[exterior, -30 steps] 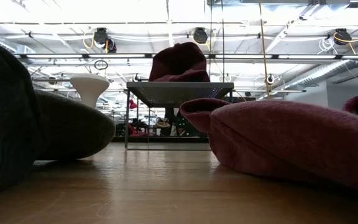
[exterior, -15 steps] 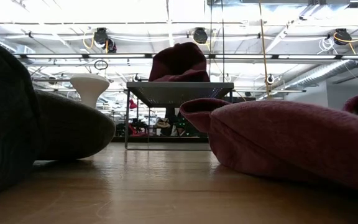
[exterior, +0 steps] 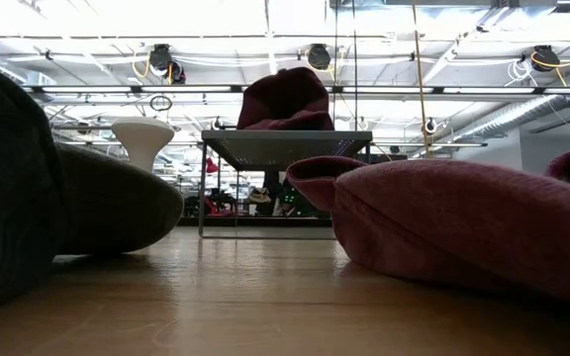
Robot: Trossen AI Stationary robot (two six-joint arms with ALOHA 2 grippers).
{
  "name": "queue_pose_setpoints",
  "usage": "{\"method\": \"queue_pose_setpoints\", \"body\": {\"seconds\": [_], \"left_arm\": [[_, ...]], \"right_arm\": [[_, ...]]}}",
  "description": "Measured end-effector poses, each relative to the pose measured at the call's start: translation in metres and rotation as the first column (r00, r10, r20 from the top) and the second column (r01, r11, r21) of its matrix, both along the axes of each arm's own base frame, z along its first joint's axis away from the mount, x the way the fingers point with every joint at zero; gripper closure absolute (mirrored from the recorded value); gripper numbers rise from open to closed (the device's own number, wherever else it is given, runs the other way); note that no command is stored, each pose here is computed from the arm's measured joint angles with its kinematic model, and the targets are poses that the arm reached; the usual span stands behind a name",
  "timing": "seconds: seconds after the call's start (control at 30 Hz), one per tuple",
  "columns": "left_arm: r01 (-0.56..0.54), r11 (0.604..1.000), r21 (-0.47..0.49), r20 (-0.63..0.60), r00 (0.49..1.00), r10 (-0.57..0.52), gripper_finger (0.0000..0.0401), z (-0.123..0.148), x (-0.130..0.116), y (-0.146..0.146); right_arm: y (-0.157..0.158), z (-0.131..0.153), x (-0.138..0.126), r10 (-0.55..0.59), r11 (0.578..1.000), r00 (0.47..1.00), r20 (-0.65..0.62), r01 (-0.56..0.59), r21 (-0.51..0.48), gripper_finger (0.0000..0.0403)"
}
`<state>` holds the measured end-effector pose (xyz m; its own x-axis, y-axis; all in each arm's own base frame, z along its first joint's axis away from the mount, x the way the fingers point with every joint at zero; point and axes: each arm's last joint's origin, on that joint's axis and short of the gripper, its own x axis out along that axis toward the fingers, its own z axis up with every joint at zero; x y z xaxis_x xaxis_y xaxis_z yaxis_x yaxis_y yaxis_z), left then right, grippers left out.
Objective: Pick & Place hat
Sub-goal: Stack the red cap on top of the red cap on the shelf
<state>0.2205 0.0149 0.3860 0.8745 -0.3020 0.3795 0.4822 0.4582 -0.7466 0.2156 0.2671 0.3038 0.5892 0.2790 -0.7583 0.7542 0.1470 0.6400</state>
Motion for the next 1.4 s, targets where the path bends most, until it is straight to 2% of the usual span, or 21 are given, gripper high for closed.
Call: {"method": "queue_pose_setpoints", "body": {"seconds": [0.3, 0.63, 0.87, 1.03, 1.23, 1.4], "left_arm": [[0.014, 1.000, 0.011, -0.003, 1.000, -0.014, 0.0201, -0.001, 0.001, -0.004], [0.014, 1.000, 0.014, -0.002, 1.000, -0.014, 0.0201, -0.001, 0.001, -0.004], [0.016, 1.000, 0.016, -0.003, 1.000, -0.016, 0.0201, -0.001, 0.001, -0.004], [0.016, 1.000, 0.016, -0.003, 1.000, -0.016, 0.0201, -0.001, 0.001, -0.004], [0.012, 1.000, 0.025, 0.000, 1.000, -0.012, 0.0201, -0.001, 0.001, -0.004], [0.019, 0.999, 0.040, 0.002, 1.000, -0.019, 0.0201, -0.001, 0.001, -0.004]], "right_arm": [[-0.007, -0.061, -0.015, -0.083, 0.995, 0.991, -0.108, 0.077, -0.062, 0.0212], [-0.027, -0.121, -0.009, -0.121, 0.992, 0.992, -0.041, 0.122, 0.015, 0.0218], [-0.048, -0.137, 0.000, -0.108, 0.993, 0.992, -0.068, 0.104, -0.049, 0.0218], [-0.053, -0.134, 0.011, -0.057, 0.996, 0.998, -0.009, 0.056, -0.063, 0.0223], [-0.059, -0.136, 0.014, 0.003, 0.997, 0.998, -0.062, -0.007, -0.073, 0.0284], [-0.060, -0.136, 0.014, 0.030, 0.994, 0.998, -0.053, -0.035, -0.101, 0.0375]]}}
